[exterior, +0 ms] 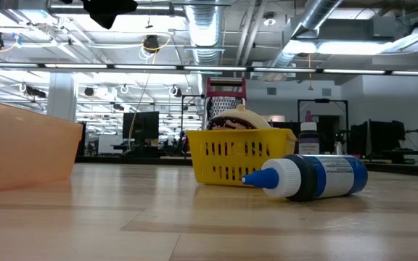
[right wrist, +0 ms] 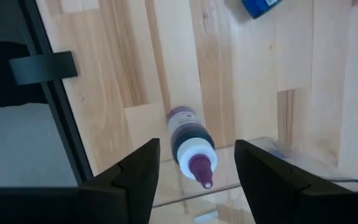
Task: Pick & Place Food Item
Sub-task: Put the bottom violet food coloring bottle into the transparent bin
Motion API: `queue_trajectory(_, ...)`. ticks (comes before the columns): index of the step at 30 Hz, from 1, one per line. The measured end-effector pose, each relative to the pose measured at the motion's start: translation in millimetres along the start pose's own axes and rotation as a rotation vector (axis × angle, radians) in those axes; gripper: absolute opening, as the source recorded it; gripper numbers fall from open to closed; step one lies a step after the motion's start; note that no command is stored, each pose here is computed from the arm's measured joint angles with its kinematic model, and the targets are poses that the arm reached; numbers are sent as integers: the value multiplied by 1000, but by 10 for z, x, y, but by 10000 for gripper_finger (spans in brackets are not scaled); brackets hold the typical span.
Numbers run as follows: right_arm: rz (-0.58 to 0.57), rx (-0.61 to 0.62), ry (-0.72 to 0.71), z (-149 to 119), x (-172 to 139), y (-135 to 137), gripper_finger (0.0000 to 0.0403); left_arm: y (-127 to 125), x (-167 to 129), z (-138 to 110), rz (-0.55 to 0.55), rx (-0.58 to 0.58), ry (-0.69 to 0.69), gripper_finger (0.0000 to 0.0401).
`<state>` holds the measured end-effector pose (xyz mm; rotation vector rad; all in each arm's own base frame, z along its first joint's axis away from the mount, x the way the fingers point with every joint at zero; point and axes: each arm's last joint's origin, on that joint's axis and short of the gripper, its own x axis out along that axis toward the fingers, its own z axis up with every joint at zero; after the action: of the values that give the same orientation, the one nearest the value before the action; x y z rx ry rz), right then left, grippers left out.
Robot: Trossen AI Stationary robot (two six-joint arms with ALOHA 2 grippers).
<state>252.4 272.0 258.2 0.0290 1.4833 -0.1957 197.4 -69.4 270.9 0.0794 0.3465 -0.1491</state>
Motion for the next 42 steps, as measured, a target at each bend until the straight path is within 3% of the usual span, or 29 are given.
queue_trajectory(7, 15, 70, 47, -24, 44, -1, 200, 0, 0, 0, 1, -1, 0, 250)
queue_trajectory(10, 89, 51, 0, 31, 28, 58, 200, 0, 0, 1, 1, -4, -1, 250)
queue_trajectory(12, 23, 43, 18, 3, 39, 2, 199, 0, 0, 0, 1, -4, -1, 250)
queue_trajectory(28, -33, -49, 15, -154, 161, 32, 208, 1, 0, 3, 5, -1, -3, 250)
queue_trajectory(42, -72, -33, -37, -220, 194, -1, 200, 1, 0, 3, 4, 0, -3, 250)
